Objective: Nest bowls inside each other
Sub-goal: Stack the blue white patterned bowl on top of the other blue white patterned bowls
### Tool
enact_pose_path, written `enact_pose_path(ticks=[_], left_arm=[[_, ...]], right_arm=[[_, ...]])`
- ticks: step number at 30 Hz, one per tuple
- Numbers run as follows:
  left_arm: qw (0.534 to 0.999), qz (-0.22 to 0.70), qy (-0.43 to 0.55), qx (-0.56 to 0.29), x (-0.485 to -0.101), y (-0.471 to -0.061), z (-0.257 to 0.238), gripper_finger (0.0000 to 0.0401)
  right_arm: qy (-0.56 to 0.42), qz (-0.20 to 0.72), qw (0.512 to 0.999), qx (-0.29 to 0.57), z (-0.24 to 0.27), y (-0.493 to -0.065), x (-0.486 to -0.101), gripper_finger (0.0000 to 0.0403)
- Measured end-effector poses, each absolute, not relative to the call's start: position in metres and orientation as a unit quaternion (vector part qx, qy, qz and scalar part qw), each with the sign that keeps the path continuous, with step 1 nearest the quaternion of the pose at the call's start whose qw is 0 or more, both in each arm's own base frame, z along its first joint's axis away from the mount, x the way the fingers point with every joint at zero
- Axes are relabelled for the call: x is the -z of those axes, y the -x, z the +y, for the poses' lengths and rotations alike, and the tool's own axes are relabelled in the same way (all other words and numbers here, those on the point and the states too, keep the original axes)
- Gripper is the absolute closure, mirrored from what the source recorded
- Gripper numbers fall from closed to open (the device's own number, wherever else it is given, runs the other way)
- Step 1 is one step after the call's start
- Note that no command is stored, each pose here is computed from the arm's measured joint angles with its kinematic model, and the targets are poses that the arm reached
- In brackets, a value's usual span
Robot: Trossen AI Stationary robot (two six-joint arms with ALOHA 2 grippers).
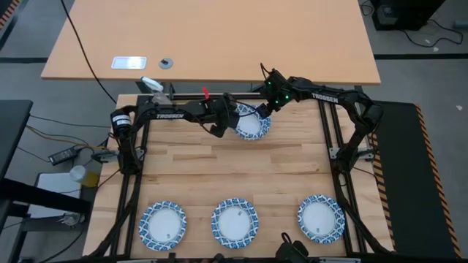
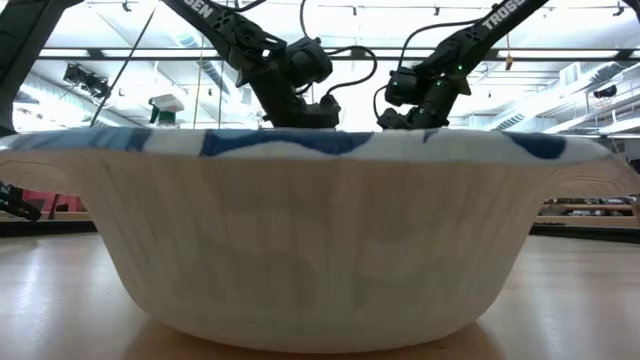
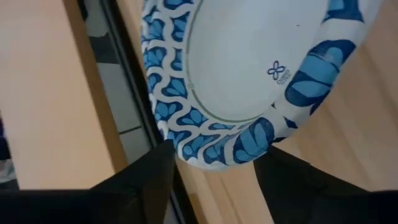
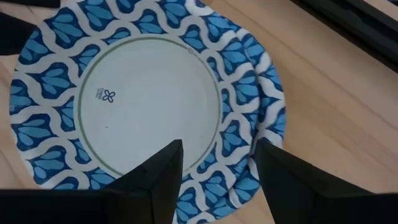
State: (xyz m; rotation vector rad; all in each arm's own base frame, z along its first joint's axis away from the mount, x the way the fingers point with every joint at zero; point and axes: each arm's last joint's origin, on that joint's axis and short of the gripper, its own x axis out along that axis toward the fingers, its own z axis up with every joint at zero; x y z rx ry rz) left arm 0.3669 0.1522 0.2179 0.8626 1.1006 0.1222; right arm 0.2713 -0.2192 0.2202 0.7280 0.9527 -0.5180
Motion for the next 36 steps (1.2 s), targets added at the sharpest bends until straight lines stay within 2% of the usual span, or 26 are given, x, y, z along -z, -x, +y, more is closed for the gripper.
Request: enact_pose_path(ticks=[5,10,15,21,24,30,36], left_arm=[[0.77,0.514,-0.377,-0.037,-0.215,-0.364,0.151,0.015],[0.757,0.529,-0.384,-0.031,-0.217,-0.361,0.145,0.0148],[0.763,0.506,-0.4,-0.036,-0.236,-0.359,0.135,0.0148],[0.785,0.503,-0.361,-0.003,-0.23,-0.359,0.13,0.0149],[0.81,0.494,-0.316,0.01,-0.227,-0.359,0.127,0.0162],[0.851,0.425,-0.308,-0.023,-0.258,-0.362,0.109,0.0214],[0.875,0.365,-0.317,0.003,-0.261,-0.381,0.063,0.0251]], right_arm=[[-0.335,0.452,0.792,0.236,-0.216,-0.272,-0.22,0.0195],[-0.322,0.454,0.798,0.231,-0.213,-0.27,-0.225,0.0195],[-0.296,0.443,0.808,0.251,-0.21,-0.263,-0.241,0.0195],[-0.274,0.445,0.817,0.245,-0.201,-0.255,-0.257,0.0195],[-0.239,0.451,0.821,0.257,-0.189,-0.252,-0.266,0.0195],[-0.205,0.437,0.834,0.266,-0.161,-0.241,-0.272,0.0195],[-0.214,0.413,0.845,0.263,-0.132,-0.225,-0.27,0.0195]])
